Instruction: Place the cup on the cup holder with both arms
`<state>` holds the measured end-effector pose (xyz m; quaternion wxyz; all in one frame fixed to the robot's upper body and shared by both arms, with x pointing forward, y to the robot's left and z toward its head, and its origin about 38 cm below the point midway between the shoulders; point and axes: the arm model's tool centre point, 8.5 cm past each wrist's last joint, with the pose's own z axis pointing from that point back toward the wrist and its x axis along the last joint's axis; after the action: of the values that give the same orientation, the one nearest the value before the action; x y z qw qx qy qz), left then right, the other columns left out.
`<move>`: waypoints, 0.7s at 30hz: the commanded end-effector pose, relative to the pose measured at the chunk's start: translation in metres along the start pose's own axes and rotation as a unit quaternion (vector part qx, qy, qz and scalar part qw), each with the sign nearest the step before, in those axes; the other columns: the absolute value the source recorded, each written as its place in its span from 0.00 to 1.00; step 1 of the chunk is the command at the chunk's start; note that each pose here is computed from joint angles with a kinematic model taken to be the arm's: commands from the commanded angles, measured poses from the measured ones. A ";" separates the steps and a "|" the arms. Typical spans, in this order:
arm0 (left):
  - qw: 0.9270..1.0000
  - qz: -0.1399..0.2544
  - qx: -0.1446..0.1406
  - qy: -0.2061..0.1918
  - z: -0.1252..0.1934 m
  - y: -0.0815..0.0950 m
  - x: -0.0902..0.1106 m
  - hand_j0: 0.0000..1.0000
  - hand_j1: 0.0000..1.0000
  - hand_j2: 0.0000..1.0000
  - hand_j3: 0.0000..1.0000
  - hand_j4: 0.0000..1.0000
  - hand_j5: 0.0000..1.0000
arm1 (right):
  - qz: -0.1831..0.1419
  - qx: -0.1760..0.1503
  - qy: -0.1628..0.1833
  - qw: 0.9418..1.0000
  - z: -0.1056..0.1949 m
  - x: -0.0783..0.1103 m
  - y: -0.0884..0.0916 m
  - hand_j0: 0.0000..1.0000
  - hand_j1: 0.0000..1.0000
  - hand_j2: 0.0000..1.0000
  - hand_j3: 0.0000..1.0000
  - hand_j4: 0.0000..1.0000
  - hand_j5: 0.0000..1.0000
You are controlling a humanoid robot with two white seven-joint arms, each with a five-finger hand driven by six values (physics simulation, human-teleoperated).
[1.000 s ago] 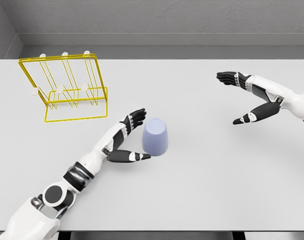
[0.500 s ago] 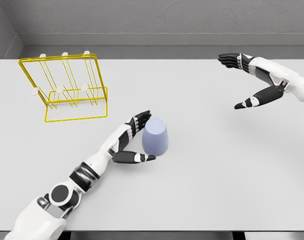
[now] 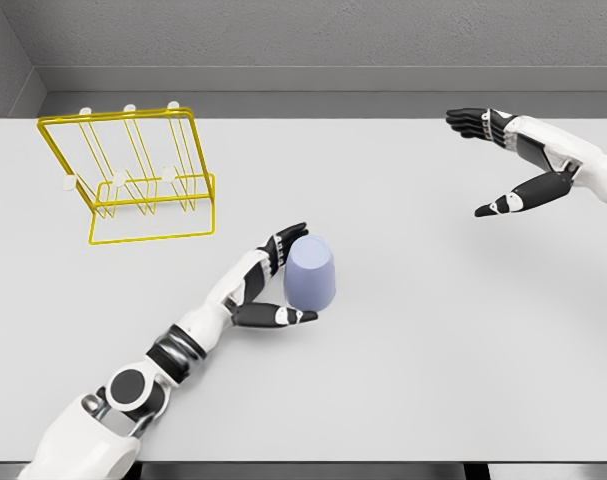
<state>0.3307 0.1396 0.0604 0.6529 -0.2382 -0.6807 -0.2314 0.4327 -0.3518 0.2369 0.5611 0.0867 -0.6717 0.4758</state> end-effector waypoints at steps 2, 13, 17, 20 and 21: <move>1.000 0.007 -0.003 0.001 -0.003 -0.006 -0.003 1.00 1.00 1.00 1.00 1.00 1.00 | -0.004 -0.006 0.005 1.000 0.003 -0.003 -0.003 1.00 1.00 1.00 1.00 1.00 1.00; 1.000 0.007 -0.001 0.002 -0.007 -0.004 -0.004 1.00 1.00 1.00 1.00 1.00 1.00 | -0.005 -0.010 0.007 1.000 0.004 -0.005 -0.006 1.00 1.00 1.00 1.00 1.00 1.00; 1.000 0.008 0.001 0.004 -0.009 -0.003 -0.006 1.00 1.00 1.00 1.00 1.00 1.00 | -0.005 -0.010 0.007 1.000 0.004 -0.005 -0.006 1.00 1.00 1.00 1.00 1.00 1.00; 1.000 0.008 0.001 0.003 -0.010 -0.003 -0.005 1.00 1.00 1.00 1.00 1.00 1.00 | -0.006 -0.010 0.007 1.000 0.004 -0.006 -0.006 1.00 1.00 1.00 1.00 1.00 1.00; 1.000 0.008 0.001 0.003 -0.010 -0.003 -0.005 1.00 1.00 1.00 1.00 1.00 1.00 | -0.006 -0.012 0.009 1.000 0.005 -0.007 -0.007 1.00 1.00 1.00 1.00 1.00 1.00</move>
<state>0.3365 0.1310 0.0558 0.6569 -0.2418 -0.6770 -0.2273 0.4363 -0.3604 0.2352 0.5694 0.0790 -0.6710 0.4682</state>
